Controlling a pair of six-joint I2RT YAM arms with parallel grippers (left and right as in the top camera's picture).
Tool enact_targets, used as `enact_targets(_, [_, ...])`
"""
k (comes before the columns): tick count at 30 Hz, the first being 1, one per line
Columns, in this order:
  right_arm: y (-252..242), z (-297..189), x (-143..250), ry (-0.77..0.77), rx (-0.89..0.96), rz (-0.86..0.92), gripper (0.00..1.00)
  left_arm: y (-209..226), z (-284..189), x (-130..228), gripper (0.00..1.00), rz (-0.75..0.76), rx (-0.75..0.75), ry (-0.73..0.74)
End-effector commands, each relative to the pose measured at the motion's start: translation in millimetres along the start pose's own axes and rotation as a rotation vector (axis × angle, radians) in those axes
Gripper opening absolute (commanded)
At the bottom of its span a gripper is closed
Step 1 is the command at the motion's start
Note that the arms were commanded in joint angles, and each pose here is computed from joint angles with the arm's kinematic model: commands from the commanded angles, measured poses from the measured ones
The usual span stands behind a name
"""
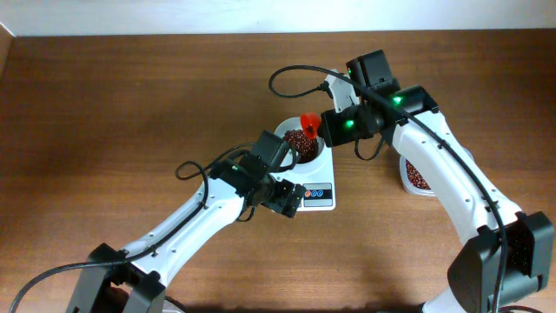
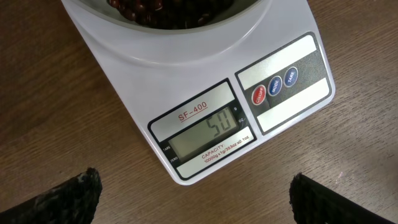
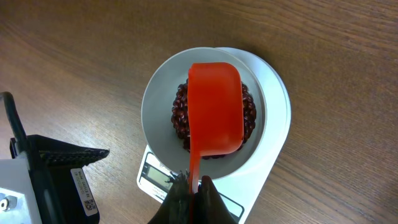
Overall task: Scoop item into bowl and weigh 50g on scale
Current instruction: 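Shake the tilted scoop over the bowl to trickle in more beans, then carry the scoop right back to the bean tub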
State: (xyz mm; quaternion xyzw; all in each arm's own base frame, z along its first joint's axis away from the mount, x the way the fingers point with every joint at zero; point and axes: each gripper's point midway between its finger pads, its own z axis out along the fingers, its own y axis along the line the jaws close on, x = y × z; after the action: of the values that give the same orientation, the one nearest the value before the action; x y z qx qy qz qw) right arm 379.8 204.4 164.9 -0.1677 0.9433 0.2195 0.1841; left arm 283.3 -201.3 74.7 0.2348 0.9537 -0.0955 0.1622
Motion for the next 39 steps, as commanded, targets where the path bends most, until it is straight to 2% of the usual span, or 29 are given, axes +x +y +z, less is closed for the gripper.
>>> enact_targets(1, [2.8,-5.8,-8.1,-0.025,-0.008,0.0,0.04,1.7,-6.5,-7.5,0.99,-0.009,-0.009,-0.031])
enact_targets(8, [8.2,-7.9,-8.4,-0.024,-0.066,0.011,0.04,1.7,-6.5,-7.6,0.99,-0.009,-0.009,-0.031])
enact_targets(10, [3.1,-13.6,-11.0,-0.032,-0.111,0.076,0.04,1.7,-6.5,-7.6,0.99,-0.009,-0.009,-0.031])
enact_targets(18, [5.2,-58.7,-20.8,-0.073,-0.492,0.219,0.04,1.7,-6.5,-7.6,0.99,-0.01,-0.009,-0.031])
enact_targets(24, [-2.2,-63.0,-11.3,-0.038,-0.5,0.281,0.04,1.7,-6.5,-7.6,0.99,-0.01,-0.009,-0.031])
enact_targets(28, [-33.1,-75.4,2.6,-0.025,-0.471,0.367,0.04,1.8,-6.5,-7.4,0.99,-0.009,-0.009,-0.03])
enact_targets(34, [-109.8,-114.3,29.5,-0.067,-0.41,0.641,0.04,1.8,-6.5,-7.4,0.99,-0.009,-0.01,-0.03])
enact_targets(39, [-149.3,-141.4,53.3,-0.1,-0.387,0.828,0.04,2.5,-6.5,-7.5,0.99,-0.009,-0.013,-0.031])
